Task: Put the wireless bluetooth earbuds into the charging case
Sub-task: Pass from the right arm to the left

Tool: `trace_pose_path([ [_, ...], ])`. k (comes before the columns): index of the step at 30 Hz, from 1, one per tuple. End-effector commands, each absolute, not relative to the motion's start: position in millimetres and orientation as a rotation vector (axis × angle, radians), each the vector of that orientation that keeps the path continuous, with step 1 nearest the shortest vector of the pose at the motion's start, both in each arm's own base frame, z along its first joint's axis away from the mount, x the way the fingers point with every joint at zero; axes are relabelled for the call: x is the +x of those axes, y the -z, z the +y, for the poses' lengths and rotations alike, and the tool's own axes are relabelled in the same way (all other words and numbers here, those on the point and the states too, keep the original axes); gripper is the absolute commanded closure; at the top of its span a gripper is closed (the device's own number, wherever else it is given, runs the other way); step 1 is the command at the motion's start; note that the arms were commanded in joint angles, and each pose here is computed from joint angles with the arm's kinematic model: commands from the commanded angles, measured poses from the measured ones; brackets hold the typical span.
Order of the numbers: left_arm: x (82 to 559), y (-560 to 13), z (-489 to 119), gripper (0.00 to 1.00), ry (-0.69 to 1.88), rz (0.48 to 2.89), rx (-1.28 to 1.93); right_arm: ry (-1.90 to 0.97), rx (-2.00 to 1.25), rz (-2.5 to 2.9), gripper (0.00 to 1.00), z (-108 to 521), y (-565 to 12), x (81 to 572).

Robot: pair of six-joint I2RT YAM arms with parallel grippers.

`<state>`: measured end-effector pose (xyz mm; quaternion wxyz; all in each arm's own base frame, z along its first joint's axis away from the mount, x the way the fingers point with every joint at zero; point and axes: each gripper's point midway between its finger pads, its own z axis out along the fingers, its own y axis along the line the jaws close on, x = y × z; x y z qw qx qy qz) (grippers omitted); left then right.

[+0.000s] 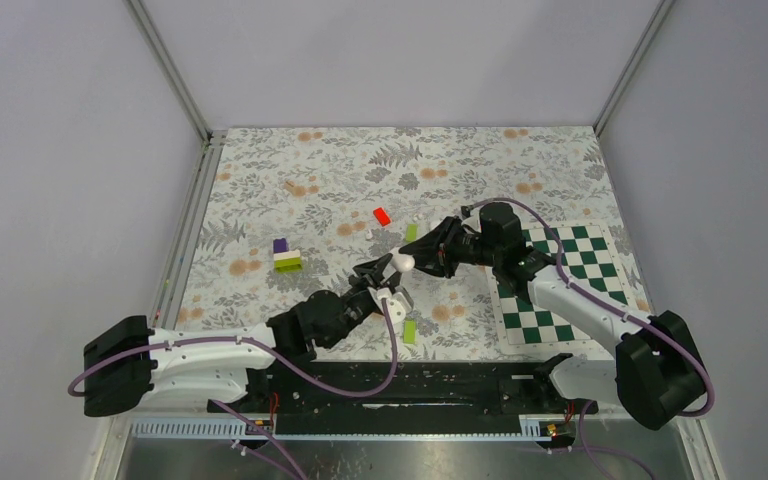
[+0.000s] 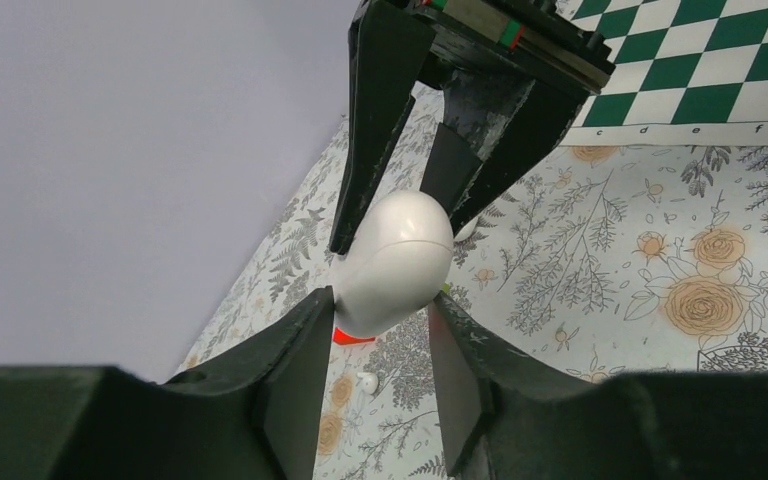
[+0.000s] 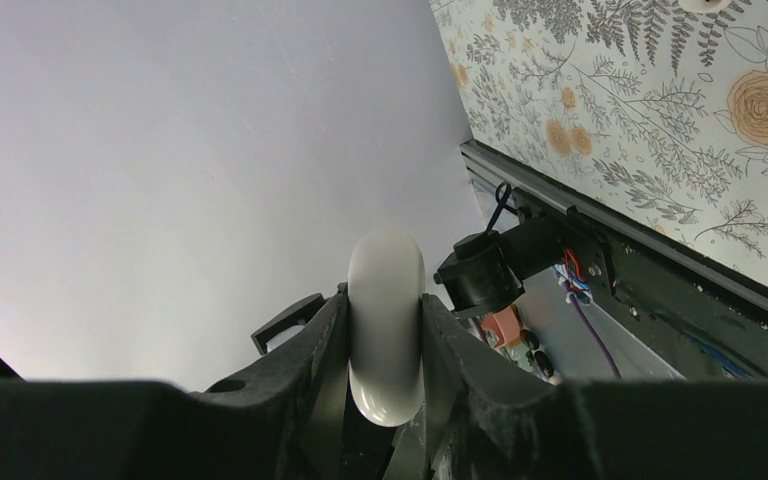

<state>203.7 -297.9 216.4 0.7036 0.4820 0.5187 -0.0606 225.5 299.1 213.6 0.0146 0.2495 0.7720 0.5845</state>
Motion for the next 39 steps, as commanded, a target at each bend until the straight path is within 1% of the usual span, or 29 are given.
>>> trace_pose_path([
  [1,203,-242,-305,0.64,0.187,1.111,1.005,-1.862,0.654,2.386,1.0,307,-234,223],
  [6,201,-241,-302,0.78,0.209,1.136,1.005,-1.822,0.656,2.403,1.0,305,-227,222],
  [7,200,-240,-302,0.79,0.213,1.144,1.007,-1.817,0.651,2.403,1.0,305,-226,222],
  [13,194,-244,-294,0.76,0.267,1.171,0.992,-1.739,0.616,2.443,1.0,302,-217,221],
  [17,193,-245,-290,0.75,0.278,1.186,0.995,-1.729,0.614,2.437,1.0,301,-216,223],
  [25,191,-243,-286,0.71,0.307,1.207,0.981,-1.73,0.619,2.426,1.0,302,-217,225],
  [27,191,-244,-284,0.67,0.298,1.207,0.981,-1.725,0.62,2.421,1.0,301,-217,225],
  [29,194,-245,-280,0.58,0.283,1.223,0.961,-1.711,0.613,2.418,1.0,300,-217,226],
  [30,197,-247,-278,0.49,0.284,1.243,0.938,-1.697,0.595,2.412,1.0,299,-218,226],
  [31,199,-248,-275,0.38,0.298,1.284,0.914,-1.677,0.566,2.401,1.0,297,-219,227],
  [32,201,-244,-272,0.32,0.33,1.366,0.88,-1.642,0.537,2.395,1.0,295,-219,228],
  [33,206,-247,-268,0.29,0.34,1.419,0.851,-1.604,0.504,2.385,1.0,292,-217,230],
  [34,208,-250,-265,0.26,0.415,1.517,0.763,-1.575,0.461,2.366,1.0,290,-217,231],
  [37,219,-262,-255,0.22,0.589,1.792,0.542,-1.54,0.357,2.269,1.0,285,-220,237],
  [39,223,-258,-247,0.22,0.663,1.97,0.457,-1.552,0.297,2.197,1.0,283,-224,239],
])
